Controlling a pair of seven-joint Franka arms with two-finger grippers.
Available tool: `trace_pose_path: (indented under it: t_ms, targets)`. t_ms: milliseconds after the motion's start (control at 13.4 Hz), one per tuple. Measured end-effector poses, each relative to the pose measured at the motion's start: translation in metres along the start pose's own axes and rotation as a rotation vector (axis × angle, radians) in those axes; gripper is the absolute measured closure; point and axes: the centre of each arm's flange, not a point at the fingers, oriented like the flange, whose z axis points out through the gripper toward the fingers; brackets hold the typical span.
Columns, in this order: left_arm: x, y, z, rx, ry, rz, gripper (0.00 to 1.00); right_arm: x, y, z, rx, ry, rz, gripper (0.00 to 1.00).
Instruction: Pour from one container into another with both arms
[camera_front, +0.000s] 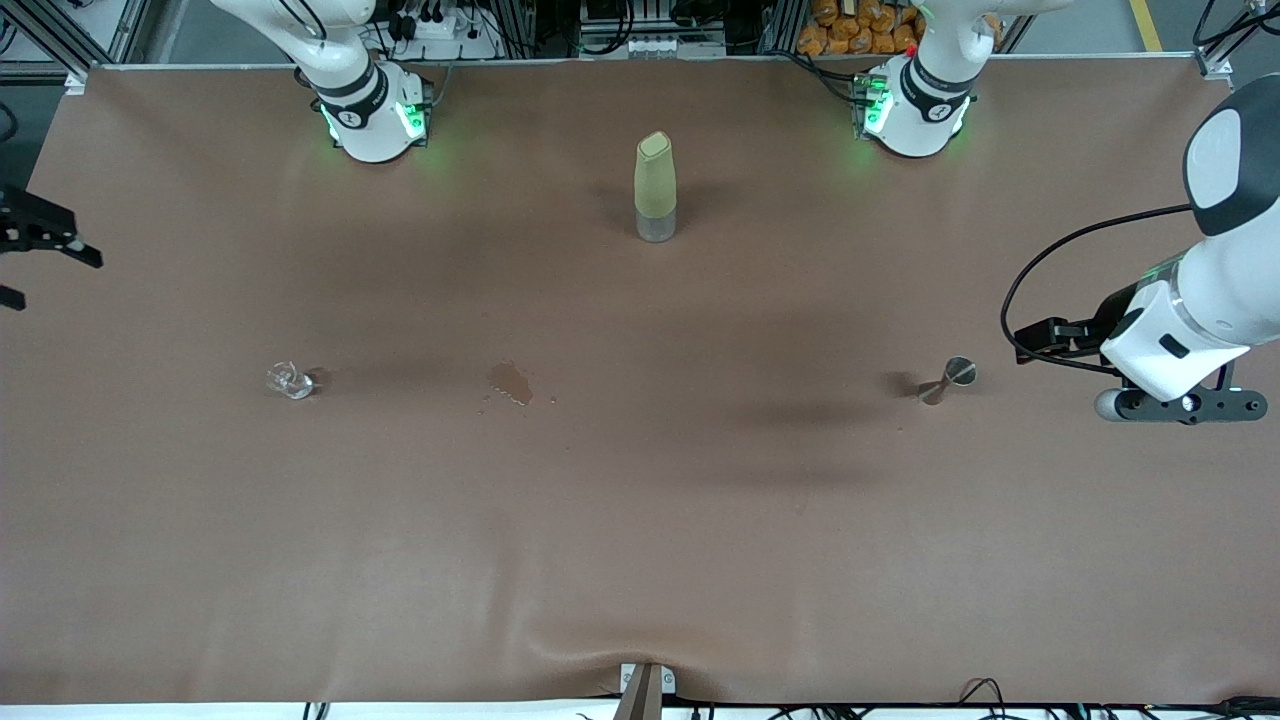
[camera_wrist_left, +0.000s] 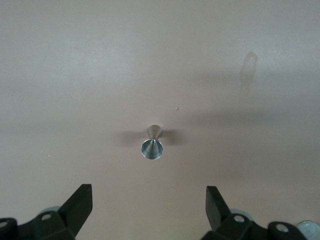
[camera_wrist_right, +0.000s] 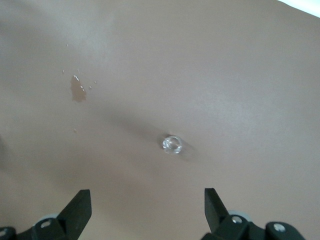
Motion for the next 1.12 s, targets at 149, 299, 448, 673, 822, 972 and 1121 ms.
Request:
trace_pose_path:
  t_ms: [149,299,448,673,822,972,1121]
  targets:
    - [0.0,0.003,0.0,0.001,0.0,0.005,0.0,-0.027,0.028,0.011,0.077,0.063,-0.059,0.0]
    - [-0.001,0.004,0.0,0.001,-0.002,0.007,0.0,-0.057,0.058,0.027,0.122,0.132,-0.123,0.0]
    - [-0.001,0.006,0.001,0.001,-0.004,0.01,0.0,-0.077,0.081,0.044,0.153,0.178,-0.195,0.0]
    - [-0.001,0.008,0.002,0.0,-0.005,0.014,0.0,-0.089,0.105,0.063,0.162,0.211,-0.297,0.0]
    - [-0.001,0.008,0.002,0.0,-0.005,0.014,0.0,-0.1,0.121,0.079,0.187,0.234,-0.325,0.0]
    - [-0.001,0.008,0.002,0.0,-0.006,0.014,0.0,-0.112,0.136,0.101,0.249,0.306,-0.354,0.0]
    - [-0.001,0.008,0.003,0.0,-0.007,0.02,0.0,-0.123,0.155,0.135,0.3,0.389,-0.419,0.0]
